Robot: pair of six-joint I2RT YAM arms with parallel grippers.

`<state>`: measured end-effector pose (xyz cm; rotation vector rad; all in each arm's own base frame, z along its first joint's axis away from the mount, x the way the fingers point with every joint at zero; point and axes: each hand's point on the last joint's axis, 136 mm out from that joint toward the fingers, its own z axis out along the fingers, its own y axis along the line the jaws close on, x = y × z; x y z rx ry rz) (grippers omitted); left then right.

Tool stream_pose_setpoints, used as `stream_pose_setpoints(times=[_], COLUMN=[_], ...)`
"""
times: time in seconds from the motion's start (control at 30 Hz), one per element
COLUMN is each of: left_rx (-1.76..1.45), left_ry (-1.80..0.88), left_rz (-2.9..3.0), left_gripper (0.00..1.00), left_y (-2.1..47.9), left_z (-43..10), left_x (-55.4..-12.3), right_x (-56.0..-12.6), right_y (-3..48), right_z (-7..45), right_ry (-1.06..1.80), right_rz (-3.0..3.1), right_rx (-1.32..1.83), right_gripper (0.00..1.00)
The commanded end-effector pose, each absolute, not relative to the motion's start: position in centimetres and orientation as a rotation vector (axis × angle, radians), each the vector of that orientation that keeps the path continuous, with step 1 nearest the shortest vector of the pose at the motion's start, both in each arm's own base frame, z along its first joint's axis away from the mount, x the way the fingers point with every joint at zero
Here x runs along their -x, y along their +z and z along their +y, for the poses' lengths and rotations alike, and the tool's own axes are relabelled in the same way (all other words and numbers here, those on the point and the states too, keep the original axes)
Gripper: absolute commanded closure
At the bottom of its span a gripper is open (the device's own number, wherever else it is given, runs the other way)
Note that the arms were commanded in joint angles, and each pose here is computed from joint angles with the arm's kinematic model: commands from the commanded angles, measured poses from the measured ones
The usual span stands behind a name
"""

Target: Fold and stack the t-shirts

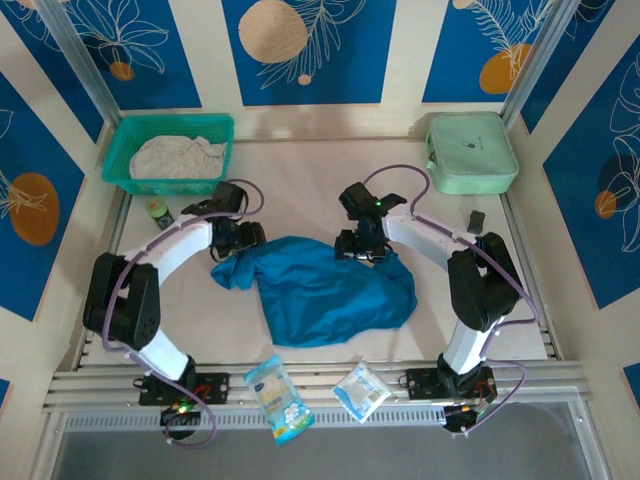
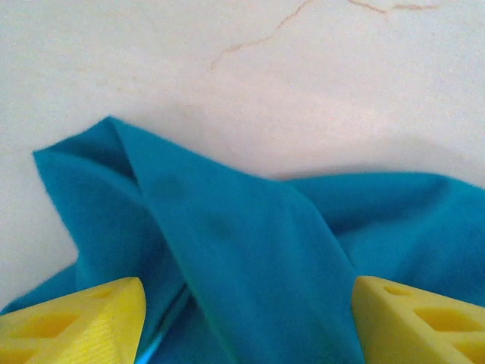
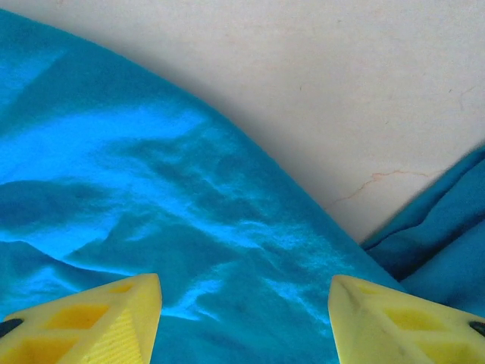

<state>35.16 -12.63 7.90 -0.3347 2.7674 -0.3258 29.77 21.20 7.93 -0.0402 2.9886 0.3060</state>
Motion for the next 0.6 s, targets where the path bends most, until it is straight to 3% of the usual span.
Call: stream_pose_setpoints(times=[0.0,0.07,0.4,0.5,0.57], left_rx=[0.296,0.291,0.266,0.265,0.262], left_ry=[-0.389,-0.376,-0.383,-0.391,-0.387], left_rz=[2.696,2.688,2.706,2.714,2.724], left_gripper=[0.29,0.30,0.55,0.55,0.50], left_y=[9.4,9.5,8.6,8.4,8.3], left_z=[-13.3,-13.2,-13.4,-13.4,-13.3], left_x=[-38.0,-38.8,-40.2,-39.7,-39.2], right_x=[-29.4,-29.3,-29.6,-29.7,-29.7], right_y=[8.7,8.7,8.5,8.5,8.4], right_z=[21.6,21.6,22.1,22.1,22.1], right_ry=[0.342,0.344,0.361,0.362,0.363], right_rz=[2.992,2.993,2.998,2.996,2.995], right_rx=[0.053,0.054,0.063,0.063,0.062], right_gripper=[0.40,0.40,0.41,0.41,0.41])
